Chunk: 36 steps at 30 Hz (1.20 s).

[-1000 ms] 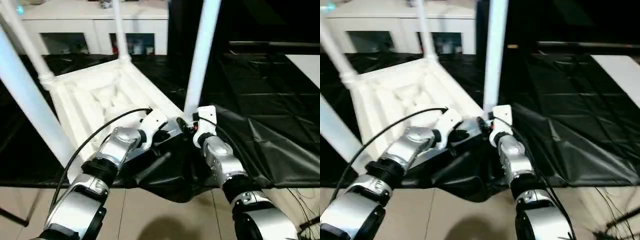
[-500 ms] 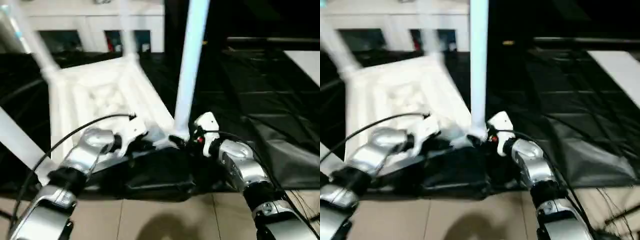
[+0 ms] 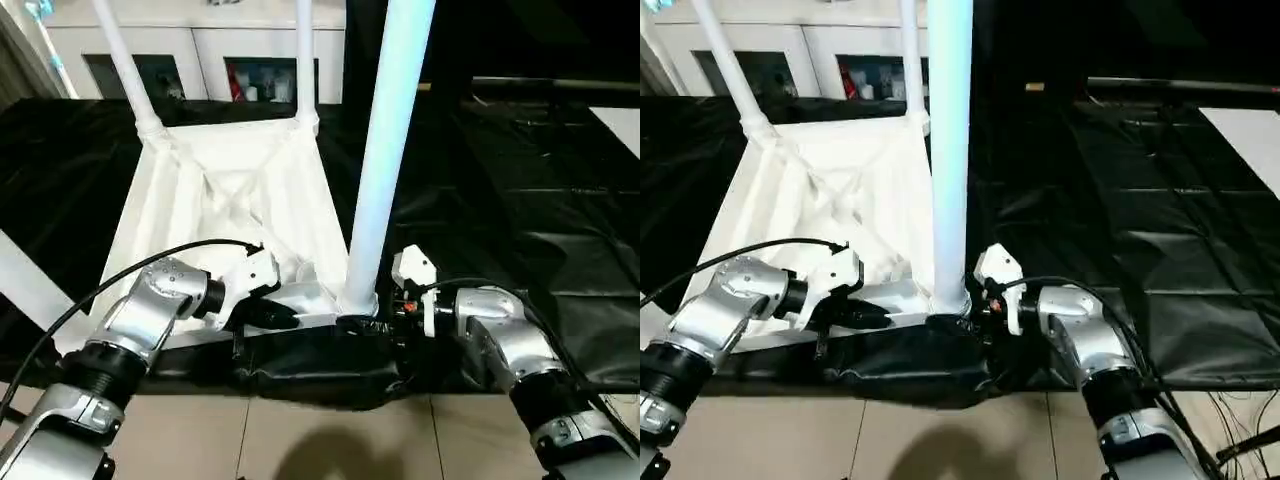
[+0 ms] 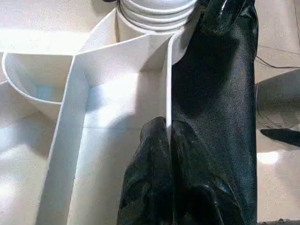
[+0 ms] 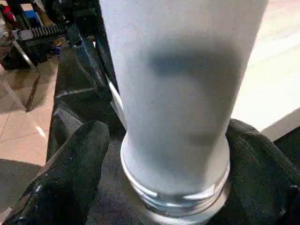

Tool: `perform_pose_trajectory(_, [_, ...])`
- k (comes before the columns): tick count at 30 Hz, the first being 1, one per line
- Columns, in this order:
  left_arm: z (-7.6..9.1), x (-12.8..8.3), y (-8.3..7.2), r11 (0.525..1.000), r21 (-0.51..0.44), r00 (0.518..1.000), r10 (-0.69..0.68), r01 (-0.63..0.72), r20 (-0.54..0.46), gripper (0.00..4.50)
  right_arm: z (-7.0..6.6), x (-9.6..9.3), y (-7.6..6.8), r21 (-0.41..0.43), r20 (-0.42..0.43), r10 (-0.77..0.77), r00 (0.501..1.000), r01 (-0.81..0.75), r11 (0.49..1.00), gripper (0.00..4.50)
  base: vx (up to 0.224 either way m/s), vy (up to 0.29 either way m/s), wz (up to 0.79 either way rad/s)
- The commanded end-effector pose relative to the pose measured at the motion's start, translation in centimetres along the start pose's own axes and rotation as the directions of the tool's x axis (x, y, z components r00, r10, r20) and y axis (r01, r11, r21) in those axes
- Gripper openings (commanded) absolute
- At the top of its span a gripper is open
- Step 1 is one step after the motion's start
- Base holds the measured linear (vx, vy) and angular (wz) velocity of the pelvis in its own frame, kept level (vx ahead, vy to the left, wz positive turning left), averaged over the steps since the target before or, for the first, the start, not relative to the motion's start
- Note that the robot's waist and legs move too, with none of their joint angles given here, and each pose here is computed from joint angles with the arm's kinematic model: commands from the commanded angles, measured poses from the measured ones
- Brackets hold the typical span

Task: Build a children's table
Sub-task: Pick table leg

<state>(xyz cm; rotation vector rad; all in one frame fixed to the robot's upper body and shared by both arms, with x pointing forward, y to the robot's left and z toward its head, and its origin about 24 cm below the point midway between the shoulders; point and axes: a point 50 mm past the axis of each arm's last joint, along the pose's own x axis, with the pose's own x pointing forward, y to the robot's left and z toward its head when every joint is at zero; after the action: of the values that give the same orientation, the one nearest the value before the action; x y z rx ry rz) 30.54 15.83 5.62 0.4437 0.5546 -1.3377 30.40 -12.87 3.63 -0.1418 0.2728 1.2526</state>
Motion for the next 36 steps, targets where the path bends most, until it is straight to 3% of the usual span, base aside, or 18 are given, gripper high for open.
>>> perform_pose_trajectory(1, [-1.7, 0.5, -0.7, 0.998, -0.060, 0.997, -0.030, 0.026, -0.069, 0.00, 0.4, 0.1, -0.3, -0.009, -0.004, 0.007, 1.000, -0.007, 1.000, 3.70, 0.000, 0.000, 0.00])
perform_pose_trajectory(15, [-1.7, 0.6, -0.7, 0.998, -0.063, 0.997, -0.031, 0.026, -0.074, 0.00, 0.0, 0.2, -0.2, 0.003, -0.027, 0.014, 1.000, -0.014, 1.000, 2.74, 0.000, 0.000, 0.00])
perform_pose_trajectory(25, [-1.6, 0.9, -0.5, 0.998, -0.062, 0.998, 0.005, -0.008, -0.059, 0.00, -0.3, 0.6, -0.1, 0.013, -0.013, -0.014, 1.000, 0.015, 1.000, 2.69, 0.000, 0.000, 0.00])
perform_pose_trajectory(31, [-1.2, 2.3, 0.8, 0.975, -0.120, 0.982, 0.188, -0.188, -0.016, 0.00, -1.0, 2.2, -0.4, 0.092, 0.018, -0.194, 0.981, 0.191, 0.977, 2.69, 0.000, 0.000, 0.00])
perform_pose_trajectory(35, [-0.3, 4.3, 2.2, 0.879, -0.243, 0.908, 0.419, -0.410, -0.016, 0.00, -1.4, 4.7, -0.4, 0.226, -0.001, -0.417, 0.909, 0.407, 0.885, 2.69, 0.000, 0.000, 0.00])
perform_pose_trajectory(36, [-0.2, 4.3, 2.3, 0.876, -0.246, 0.906, 0.424, -0.415, -0.016, 0.00, -1.4, 4.8, -0.4, 0.230, -0.002, -0.424, 0.906, 0.413, 0.881, 2.69, 0.000, 0.000, 0.00])
